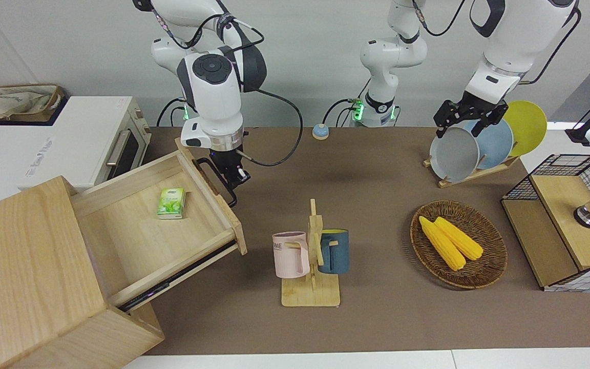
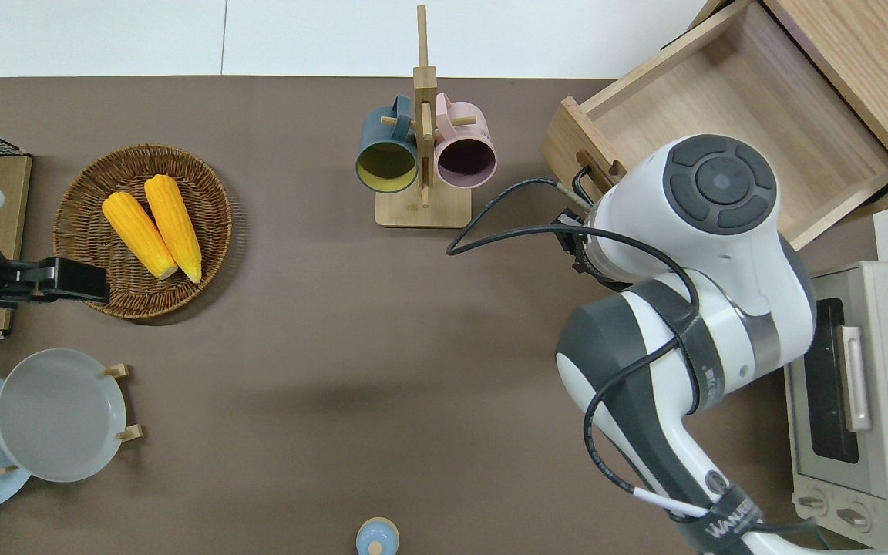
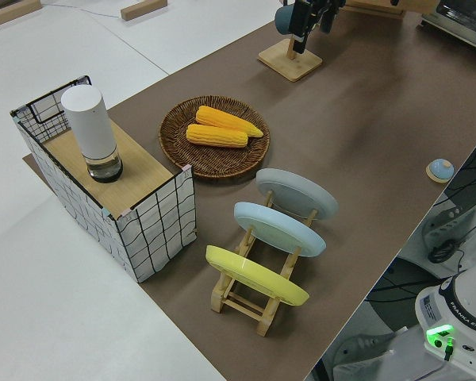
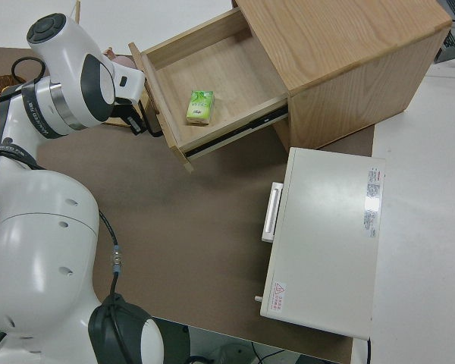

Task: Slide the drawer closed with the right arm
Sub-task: 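Push the drawer front with the right gripper away from the robot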

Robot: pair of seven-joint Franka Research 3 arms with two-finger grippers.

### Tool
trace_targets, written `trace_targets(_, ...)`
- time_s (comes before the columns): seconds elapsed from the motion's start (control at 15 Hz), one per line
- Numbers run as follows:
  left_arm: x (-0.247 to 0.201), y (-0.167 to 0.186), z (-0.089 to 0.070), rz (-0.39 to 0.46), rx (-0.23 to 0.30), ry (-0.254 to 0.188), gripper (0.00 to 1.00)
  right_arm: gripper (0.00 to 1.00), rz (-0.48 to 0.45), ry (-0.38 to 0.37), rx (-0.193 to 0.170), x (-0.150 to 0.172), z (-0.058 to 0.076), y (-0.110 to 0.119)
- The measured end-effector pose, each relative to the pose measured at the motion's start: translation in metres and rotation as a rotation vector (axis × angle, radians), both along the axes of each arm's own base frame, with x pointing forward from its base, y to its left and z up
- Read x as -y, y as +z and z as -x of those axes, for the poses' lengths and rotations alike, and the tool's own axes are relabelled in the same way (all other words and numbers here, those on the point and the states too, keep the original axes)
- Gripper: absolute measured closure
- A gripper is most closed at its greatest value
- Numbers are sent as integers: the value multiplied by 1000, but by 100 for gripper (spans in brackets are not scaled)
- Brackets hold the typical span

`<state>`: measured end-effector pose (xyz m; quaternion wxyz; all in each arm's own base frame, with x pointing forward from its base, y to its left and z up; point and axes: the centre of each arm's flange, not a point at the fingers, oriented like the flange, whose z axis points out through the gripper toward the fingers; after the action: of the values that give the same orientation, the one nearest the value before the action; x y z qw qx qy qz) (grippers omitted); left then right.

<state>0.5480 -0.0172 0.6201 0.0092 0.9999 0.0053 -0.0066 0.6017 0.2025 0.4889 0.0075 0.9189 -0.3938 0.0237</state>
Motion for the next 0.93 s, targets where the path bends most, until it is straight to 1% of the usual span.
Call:
trace_targets(0.53,0,0,0,0,0,0,0,99,5,-18,-6,14,-20,0)
trace_targets(0.67,0,0,0,0,0,0,1,99,31,-12,-18,21,-23,-4)
trace_targets(0.73,0,0,0,0,0,0,0,99,36,-17,-20,27,-28,-4)
trace_targets(0.93,0,0,0,0,0,0,1,99,31,-40,-22,43,-37,-4)
